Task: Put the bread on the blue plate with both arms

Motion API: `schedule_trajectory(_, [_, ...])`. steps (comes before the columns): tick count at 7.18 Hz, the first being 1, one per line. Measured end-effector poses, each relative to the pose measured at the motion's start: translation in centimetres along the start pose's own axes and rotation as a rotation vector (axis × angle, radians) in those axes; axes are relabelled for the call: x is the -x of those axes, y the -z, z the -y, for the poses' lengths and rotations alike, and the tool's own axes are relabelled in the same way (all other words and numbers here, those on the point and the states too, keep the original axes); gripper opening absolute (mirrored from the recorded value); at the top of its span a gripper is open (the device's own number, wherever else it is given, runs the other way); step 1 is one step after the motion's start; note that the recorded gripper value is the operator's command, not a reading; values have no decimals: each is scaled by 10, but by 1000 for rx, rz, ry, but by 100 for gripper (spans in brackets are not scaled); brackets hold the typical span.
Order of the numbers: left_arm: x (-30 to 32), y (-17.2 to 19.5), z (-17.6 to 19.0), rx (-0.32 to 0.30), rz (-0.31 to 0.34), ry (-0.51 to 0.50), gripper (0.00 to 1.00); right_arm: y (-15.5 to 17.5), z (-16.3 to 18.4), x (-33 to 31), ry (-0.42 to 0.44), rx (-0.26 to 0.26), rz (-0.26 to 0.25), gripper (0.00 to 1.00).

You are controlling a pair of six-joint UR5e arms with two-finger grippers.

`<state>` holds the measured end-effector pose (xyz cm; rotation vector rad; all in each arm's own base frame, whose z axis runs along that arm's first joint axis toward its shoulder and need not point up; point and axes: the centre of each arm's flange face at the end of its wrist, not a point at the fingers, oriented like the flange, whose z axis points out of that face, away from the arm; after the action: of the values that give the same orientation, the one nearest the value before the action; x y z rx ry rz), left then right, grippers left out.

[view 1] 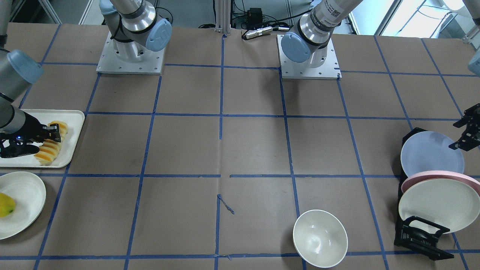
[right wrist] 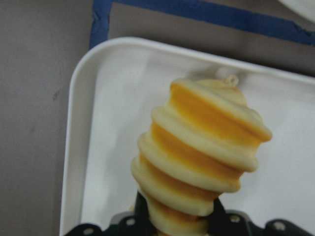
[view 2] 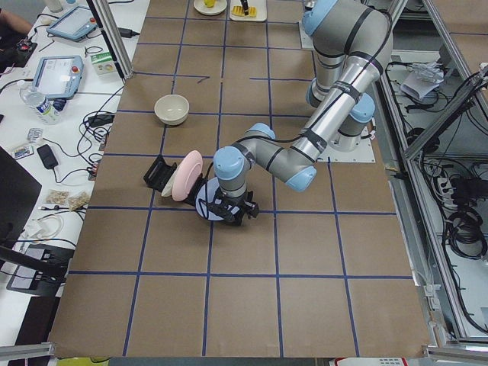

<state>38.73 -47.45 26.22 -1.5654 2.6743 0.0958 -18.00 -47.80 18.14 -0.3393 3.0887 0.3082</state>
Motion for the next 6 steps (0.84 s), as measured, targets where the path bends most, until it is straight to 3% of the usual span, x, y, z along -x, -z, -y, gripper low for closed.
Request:
schedule_trajectory(1, [0,-3,0,8,-7,-3,39,2,1,1,0,-4,1,0])
schedule_trajectory(3, [1,-7,1,19,-16,-1,0,4,2,3,4,-12,1,0])
schedule_trajectory(6, [2,-8,0,28,-13,1,0,6,2,3,3,-16,0,0])
